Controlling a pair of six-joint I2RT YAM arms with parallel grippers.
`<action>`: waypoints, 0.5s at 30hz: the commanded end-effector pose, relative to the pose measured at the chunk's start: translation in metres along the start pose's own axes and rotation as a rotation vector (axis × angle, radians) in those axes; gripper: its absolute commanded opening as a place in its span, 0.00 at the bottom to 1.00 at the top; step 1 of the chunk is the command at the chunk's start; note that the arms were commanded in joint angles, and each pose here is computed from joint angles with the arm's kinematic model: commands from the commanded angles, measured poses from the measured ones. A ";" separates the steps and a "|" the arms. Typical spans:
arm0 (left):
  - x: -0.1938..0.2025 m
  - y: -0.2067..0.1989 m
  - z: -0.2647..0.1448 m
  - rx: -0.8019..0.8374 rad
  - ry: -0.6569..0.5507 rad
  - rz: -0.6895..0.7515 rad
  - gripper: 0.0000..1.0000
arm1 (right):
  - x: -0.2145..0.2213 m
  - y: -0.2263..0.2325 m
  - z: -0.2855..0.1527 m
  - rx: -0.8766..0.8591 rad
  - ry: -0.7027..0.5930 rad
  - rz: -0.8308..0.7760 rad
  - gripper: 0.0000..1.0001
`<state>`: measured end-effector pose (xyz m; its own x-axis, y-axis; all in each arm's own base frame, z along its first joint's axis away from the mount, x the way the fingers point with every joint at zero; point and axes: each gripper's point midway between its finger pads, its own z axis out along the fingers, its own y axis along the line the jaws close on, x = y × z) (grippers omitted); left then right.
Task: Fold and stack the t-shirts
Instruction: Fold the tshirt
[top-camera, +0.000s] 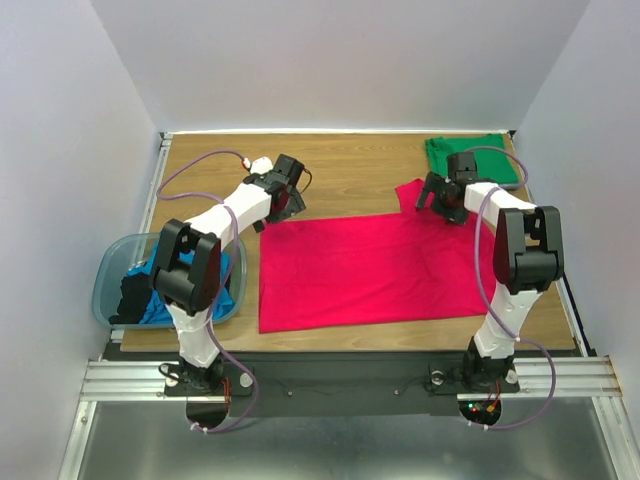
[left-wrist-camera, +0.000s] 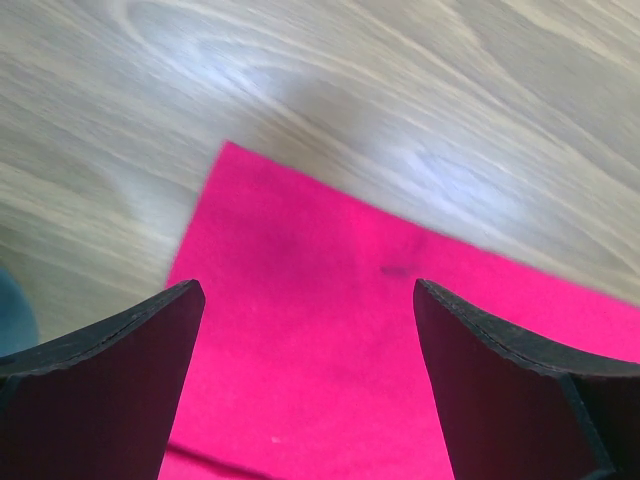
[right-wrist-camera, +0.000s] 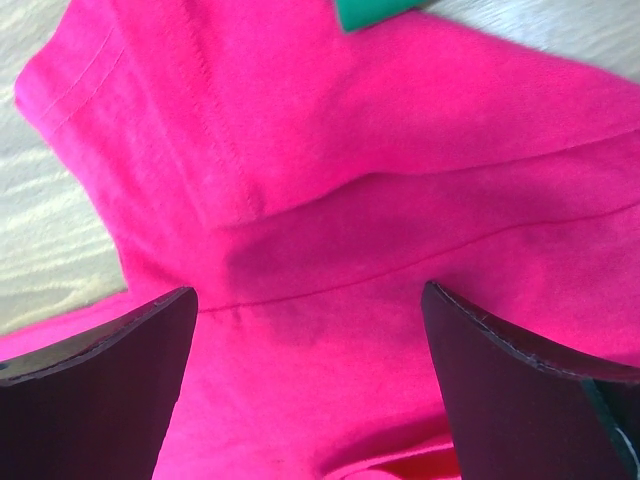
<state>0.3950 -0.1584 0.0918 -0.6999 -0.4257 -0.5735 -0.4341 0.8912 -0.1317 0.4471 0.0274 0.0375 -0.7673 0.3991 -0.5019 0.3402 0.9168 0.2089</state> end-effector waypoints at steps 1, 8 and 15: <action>-0.022 0.023 0.011 -0.113 -0.017 -0.058 0.98 | -0.034 0.026 -0.042 -0.118 -0.083 -0.037 1.00; -0.020 0.022 0.035 -0.158 -0.006 -0.060 0.90 | -0.039 0.020 -0.067 -0.100 -0.138 -0.033 1.00; -0.016 0.019 0.063 -0.211 0.005 -0.062 0.74 | -0.041 0.021 -0.075 -0.109 -0.154 -0.037 1.00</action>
<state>0.4264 -0.1307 0.0397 -0.7009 -0.4727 -0.5341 -0.5529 0.8332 -0.0118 0.4449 0.0334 0.1162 -0.6978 0.3779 -0.6084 0.2608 0.9252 0.2756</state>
